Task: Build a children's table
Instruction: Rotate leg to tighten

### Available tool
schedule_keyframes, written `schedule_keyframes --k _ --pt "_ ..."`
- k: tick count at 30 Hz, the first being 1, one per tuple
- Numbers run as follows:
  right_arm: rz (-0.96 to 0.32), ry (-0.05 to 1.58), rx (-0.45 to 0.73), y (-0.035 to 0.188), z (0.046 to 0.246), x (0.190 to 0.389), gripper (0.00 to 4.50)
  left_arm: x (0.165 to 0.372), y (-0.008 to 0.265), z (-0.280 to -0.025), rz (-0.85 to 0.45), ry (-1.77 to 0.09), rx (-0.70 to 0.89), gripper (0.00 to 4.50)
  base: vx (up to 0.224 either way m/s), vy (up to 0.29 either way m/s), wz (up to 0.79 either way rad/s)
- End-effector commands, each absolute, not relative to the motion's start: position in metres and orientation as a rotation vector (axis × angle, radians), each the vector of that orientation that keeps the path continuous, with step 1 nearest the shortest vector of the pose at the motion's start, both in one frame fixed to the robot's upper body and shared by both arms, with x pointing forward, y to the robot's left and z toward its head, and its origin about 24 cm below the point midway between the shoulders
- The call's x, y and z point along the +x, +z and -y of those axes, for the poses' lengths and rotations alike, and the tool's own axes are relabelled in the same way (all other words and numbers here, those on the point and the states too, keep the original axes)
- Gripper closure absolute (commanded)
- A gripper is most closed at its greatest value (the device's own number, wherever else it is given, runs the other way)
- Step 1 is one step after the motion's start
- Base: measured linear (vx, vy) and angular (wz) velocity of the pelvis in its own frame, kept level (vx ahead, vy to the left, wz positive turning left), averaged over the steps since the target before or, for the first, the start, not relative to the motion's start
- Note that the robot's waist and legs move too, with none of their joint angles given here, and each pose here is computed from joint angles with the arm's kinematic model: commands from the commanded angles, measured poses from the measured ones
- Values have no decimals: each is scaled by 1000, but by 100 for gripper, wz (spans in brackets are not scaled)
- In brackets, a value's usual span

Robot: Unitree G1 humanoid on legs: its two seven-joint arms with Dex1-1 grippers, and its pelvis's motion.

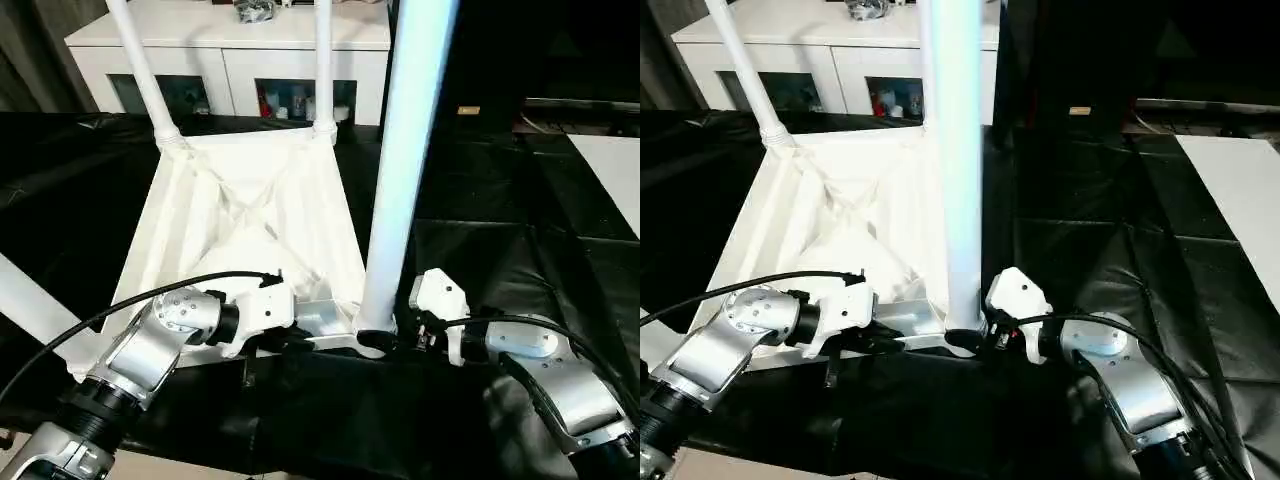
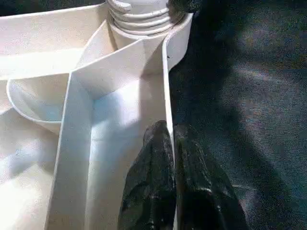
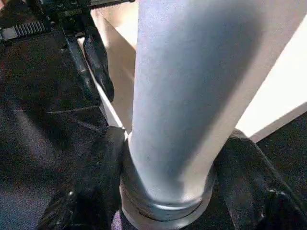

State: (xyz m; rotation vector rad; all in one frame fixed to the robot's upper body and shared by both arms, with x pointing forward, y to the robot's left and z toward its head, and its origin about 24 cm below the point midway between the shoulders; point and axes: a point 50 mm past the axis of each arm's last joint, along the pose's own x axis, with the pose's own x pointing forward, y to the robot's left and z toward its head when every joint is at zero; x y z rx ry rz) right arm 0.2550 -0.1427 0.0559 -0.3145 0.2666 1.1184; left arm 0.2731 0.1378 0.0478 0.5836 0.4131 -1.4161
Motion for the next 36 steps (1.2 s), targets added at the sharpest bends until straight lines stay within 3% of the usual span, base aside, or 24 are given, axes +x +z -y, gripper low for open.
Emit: schedule_keyframes --k 1,5,8,12,13,15,16,18,24,27,30,33,36 --pt "-285 1111 -293 54 144 256 205 264 38 -140 -486 -1470 588 450 0 0 0" --pt "-351 1059 -287 40 146 256 207 265 34 -141 -518 -1448 600 450 0 0 0" --pt "-427 846 -286 17 147 267 207 275 27 -131 -538 -1327 595 450 0 0 0" --pt "-447 681 -230 9 140 276 209 284 26 -116 -530 -1230 536 450 -56 -2 -5" --pt "-461 476 -139 5 127 287 209 298 28 -91 -489 -1102 485 450 -93 11 -10" --pt "-467 409 -109 4 122 290 209 303 29 -82 -475 -1055 467 450 -81 16 -7" --pt "-465 266 -62 4 114 296 210 310 27 -66 -476 -966 444 450 -76 46 -10" --pt "-472 224 -54 3 109 298 210 313 25 -59 -485 -939 447 450 -78 75 -6" --pt "-397 285 12 14 94 305 217 316 22 -59 -490 -906 509 450 -5 -21 -4" --pt "-296 373 7 29 93 305 168 317 21 -69 -503 -900 533 450 54 66 -28" --pt "-250 385 -3 37 99 304 161 317 20 -77 -511 -906 560 450 0 0 0" --pt "-206 487 0 49 104 301 124 315 22 -87 -506 -947 590 450 0 0 0" --pt "-184 574 -92 56 114 297 117 310 24 -98 -513 -1005 603 450 0 0 0"
